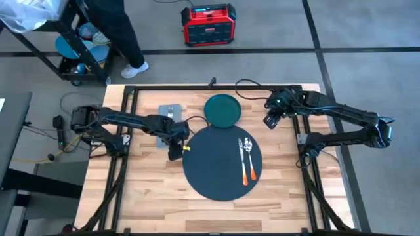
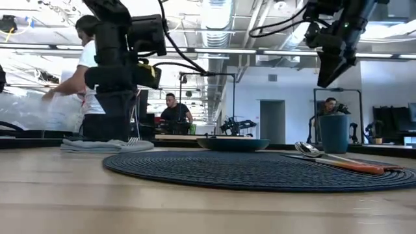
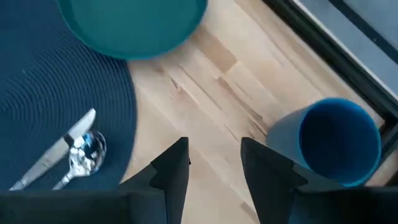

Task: Set table place
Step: Move the gray table napkin to the left of the blue placemat

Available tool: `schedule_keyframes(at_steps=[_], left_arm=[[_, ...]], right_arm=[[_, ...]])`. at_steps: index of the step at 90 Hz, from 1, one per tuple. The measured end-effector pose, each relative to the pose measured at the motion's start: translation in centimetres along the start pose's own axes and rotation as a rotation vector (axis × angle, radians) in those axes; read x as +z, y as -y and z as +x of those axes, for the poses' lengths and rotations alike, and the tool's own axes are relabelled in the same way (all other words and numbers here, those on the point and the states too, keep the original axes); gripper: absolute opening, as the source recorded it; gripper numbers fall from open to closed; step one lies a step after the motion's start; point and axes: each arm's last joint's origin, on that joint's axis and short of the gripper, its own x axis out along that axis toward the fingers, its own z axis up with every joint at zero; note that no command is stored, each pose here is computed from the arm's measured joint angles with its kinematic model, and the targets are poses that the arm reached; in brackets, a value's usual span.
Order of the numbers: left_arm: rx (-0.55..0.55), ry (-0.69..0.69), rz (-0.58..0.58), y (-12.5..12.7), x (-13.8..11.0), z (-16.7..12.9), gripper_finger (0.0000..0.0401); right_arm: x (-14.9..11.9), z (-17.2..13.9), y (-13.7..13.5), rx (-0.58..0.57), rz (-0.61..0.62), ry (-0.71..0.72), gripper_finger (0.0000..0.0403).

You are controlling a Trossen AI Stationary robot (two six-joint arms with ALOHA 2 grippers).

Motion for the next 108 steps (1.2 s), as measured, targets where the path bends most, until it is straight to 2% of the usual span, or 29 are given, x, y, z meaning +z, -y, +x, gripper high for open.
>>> schedule_keyframes(at_steps=[15, 56, 73, 94, 108], left_arm=[[0.04, 0.01, 0.03, 0.1, -0.5, 0.7, 0.0198], [0.044, 0.015, 0.029, -0.2, -2.1, 2.7, 0.0187], [0.075, 0.019, 0.009, -0.5, -2.2, 2.8, 0.0131], [0.094, 0.015, -0.042, -1.3, -2.1, 2.8, 0.0014], [0.096, 0.013, -0.073, -1.3, -2.0, 2.7, 0.0003]], right_arm=[[0.2, 0.0, -0.1, 0.007, 0.005, 0.022, 0.0132], [0.2, 0.0, -0.1, 0.008, 0.006, 0.022, 0.0132], [0.2, 0.0, -0.1, 0.008, 0.007, 0.023, 0.0132], [0.5, -0.4, -0.1, 0.012, 0.01, 0.039, 0.0132], [1.3, -1.4, 0.0, 0.021, 0.015, 0.078, 0.0132]])
